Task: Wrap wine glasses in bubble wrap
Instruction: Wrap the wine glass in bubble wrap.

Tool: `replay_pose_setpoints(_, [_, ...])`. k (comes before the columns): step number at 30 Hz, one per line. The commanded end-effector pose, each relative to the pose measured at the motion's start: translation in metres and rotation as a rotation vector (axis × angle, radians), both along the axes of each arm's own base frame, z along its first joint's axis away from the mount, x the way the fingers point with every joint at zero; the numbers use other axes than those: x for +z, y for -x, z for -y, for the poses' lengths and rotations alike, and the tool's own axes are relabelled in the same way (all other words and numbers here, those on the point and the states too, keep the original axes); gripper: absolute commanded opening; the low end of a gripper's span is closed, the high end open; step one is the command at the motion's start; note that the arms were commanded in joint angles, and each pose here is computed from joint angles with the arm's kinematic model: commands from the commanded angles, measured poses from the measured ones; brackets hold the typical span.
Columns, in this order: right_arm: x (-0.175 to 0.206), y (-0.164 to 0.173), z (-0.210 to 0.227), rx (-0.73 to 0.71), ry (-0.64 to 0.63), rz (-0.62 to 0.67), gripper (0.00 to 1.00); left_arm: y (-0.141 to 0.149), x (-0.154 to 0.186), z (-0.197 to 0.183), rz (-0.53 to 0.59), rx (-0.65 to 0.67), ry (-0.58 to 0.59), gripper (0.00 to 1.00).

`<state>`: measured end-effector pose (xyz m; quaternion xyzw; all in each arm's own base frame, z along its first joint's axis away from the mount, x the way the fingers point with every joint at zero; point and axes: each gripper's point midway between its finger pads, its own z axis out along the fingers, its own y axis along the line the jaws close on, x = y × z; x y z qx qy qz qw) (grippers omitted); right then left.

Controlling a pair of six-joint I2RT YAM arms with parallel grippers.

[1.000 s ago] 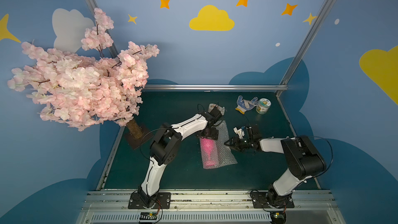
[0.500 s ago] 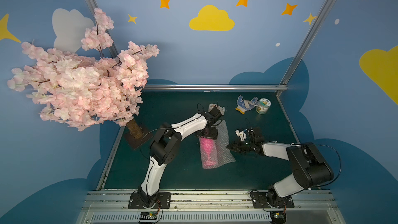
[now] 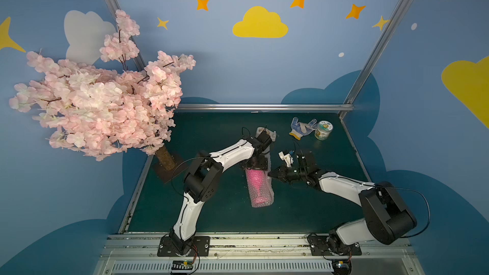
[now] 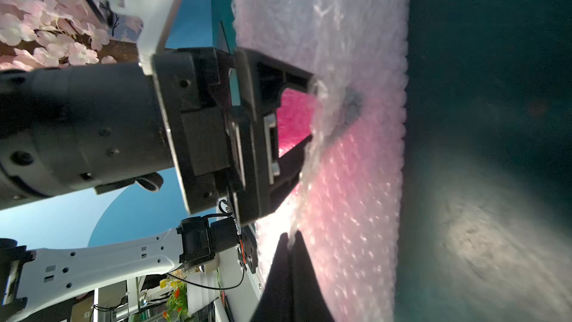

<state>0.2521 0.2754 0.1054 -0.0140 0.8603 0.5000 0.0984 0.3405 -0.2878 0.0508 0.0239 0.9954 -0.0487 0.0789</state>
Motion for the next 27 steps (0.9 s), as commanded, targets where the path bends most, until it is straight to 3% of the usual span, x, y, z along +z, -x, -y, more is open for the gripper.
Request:
replay_pose_setpoints(1, [-0.003, 0.001, -0.008, 0.013, 0.019, -0.001, 0.00, -0.001, 0.020, -0.001, 0.010, 0.061, 0.070, 0.91])
replay_pose_setpoints(11, [-0.011, 0.008, -0.017, 0.034, 0.038, -0.012, 0.00, -0.003, 0.048, -0.013, 0.077, 0.134, 0.164, 0.93])
replay_pose_setpoints(18, [-0.001, -0.002, -0.025, 0.026, 0.022, -0.002, 0.00, 0.002, 0.041, -0.016, 0.047, 0.132, 0.167, 0.94])
replay_pose_setpoints(27, [-0.005, -0.003, -0.029, 0.039, 0.032, -0.014, 0.00, 0.007, 0.067, -0.019, 0.191, 0.137, 0.301, 0.96])
